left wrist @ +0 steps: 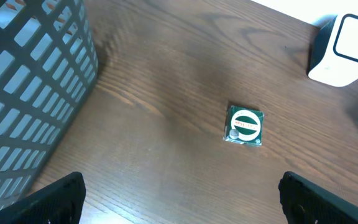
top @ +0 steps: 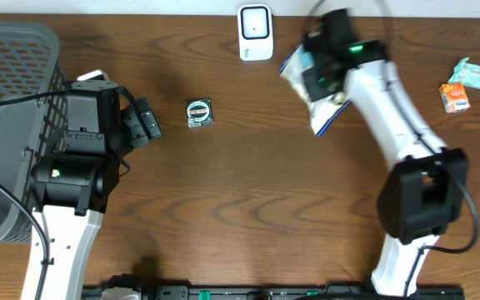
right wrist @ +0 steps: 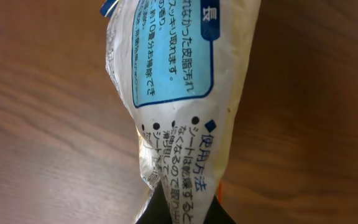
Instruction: Scan the item barcode
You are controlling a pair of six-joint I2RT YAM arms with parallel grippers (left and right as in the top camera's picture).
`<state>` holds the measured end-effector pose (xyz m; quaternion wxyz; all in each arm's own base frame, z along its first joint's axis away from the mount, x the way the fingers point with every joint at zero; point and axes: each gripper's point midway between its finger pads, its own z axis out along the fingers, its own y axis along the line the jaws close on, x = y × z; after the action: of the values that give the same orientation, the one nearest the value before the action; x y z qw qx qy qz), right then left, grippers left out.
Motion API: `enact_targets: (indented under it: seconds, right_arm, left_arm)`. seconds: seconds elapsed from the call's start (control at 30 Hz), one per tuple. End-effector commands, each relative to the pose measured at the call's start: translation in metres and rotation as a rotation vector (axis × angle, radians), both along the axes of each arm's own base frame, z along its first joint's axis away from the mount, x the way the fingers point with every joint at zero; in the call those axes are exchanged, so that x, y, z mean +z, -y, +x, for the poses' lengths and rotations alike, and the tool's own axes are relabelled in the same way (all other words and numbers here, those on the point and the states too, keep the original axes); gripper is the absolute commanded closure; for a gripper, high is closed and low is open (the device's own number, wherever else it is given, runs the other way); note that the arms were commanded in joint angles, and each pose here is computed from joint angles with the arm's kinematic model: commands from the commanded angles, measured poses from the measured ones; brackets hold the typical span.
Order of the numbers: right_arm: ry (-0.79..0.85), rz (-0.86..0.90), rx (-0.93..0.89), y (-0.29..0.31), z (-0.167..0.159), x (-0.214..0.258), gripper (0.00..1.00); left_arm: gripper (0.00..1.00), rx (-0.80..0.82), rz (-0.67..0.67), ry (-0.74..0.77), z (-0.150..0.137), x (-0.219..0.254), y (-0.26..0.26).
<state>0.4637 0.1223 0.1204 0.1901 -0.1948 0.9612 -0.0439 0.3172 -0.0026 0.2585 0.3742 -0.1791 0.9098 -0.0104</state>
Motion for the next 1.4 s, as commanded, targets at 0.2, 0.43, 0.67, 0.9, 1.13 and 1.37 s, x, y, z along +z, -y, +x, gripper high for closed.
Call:
enact_targets:
  seconds: [0.2, 0.43, 0.67, 0.9, 1.13, 1.37]
  right_arm:
    - [0.1, -0.52, -0.057, -0.021, -0.02, -0.025, 0.99]
    - [0.023, -0.389, 0.079, -0.093, -0.057, -0.051, 0.82]
    - [-0.043, -0.169, 0.145, -0.153, -0.081, -0.054, 0.59]
    - [-0.035, -0.113, 0.135, -0.158, -0.071, -0.03, 0.3]
    - [-0.127, 0.172, 0.134, -0.174, -0.059, -0.007, 0.28]
    - [-0.184, 0.222, 0.029, -0.13, -0.04, -0.013, 0.1]
  left_arm:
    - [0.02, -0.001, 0.013, 0.005, -0.001, 0.002, -0.002]
    - [0.02, -0.001, 0.013, 0.005, -0.001, 0.002, -0.002]
    - [0.02, -0.001, 0.013, 0.005, -0.001, 0.002, -0.002]
    - [0.02, -0.001, 0.013, 0.005, -0.001, 0.002, -0.002]
    - [0.02, -0.001, 0.013, 0.005, -0.001, 0.002, -0.002]
    - [0.02, -0.001, 0.013, 0.005, -0.001, 0.002, -0.002]
